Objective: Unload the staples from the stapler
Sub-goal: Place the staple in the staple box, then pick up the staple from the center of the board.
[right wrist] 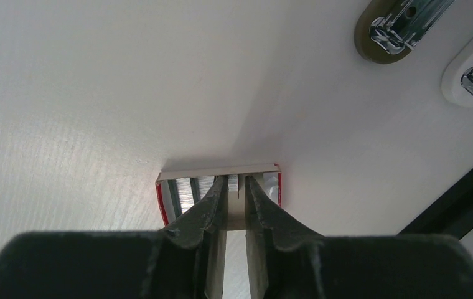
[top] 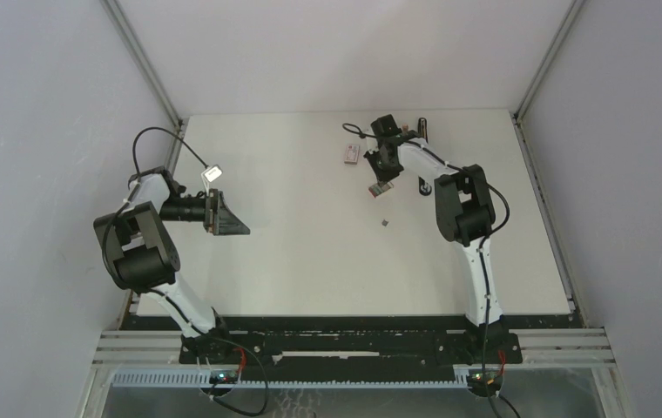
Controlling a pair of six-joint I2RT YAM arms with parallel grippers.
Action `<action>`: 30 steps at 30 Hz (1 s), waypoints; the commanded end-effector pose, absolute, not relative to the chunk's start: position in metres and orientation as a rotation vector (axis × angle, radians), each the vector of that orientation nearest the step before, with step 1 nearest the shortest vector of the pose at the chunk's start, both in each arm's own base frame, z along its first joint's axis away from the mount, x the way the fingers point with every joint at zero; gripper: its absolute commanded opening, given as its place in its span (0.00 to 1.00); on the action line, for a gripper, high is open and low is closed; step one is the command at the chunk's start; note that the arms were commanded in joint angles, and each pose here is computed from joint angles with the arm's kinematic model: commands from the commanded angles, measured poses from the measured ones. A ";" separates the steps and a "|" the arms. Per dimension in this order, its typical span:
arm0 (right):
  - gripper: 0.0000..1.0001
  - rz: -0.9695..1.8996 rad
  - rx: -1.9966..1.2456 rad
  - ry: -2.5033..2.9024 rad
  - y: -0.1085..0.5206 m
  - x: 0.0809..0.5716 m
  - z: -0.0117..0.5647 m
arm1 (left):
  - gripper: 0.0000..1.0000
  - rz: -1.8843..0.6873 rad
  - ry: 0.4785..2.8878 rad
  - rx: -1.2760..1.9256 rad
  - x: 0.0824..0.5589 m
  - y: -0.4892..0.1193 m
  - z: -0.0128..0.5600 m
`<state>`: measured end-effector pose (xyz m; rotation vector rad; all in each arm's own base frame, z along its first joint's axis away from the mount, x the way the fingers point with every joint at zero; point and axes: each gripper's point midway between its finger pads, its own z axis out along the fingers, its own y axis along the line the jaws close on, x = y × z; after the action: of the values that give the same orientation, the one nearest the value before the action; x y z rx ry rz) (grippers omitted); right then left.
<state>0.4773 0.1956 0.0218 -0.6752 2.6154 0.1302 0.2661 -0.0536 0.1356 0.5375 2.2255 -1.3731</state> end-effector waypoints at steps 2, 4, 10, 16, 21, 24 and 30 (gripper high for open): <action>0.18 0.183 -0.626 2.510 0.198 0.485 0.076 | 1.00 -1.328 2.161 0.573 0.281 -0.049 0.149; 0.20 0.191 -0.630 2.490 0.197 0.483 0.086 | 1.00 -1.327 2.160 0.573 0.281 -0.049 0.150; 0.29 0.186 -0.677 2.436 0.188 0.472 0.109 | 1.00 -1.324 2.159 0.577 0.280 -0.050 0.150; 0.36 0.194 -0.731 2.462 0.179 0.442 0.107 | 1.00 -1.321 2.157 0.577 0.280 -0.050 0.152; 0.41 0.153 -0.863 2.483 0.176 0.409 0.092 | 1.00 -1.320 2.156 0.579 0.280 -0.049 0.152; 0.43 0.100 -0.950 2.488 0.176 0.391 0.079 | 1.00 -1.322 2.157 0.576 0.280 -0.049 0.151; 0.45 0.132 -1.019 2.532 0.184 0.365 0.060 | 1.00 -1.321 2.158 0.579 0.280 -0.049 0.151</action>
<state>0.3617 0.1742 0.0379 -0.9888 2.6230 0.1204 0.2660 -0.0534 0.1355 0.5368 2.2264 -1.3726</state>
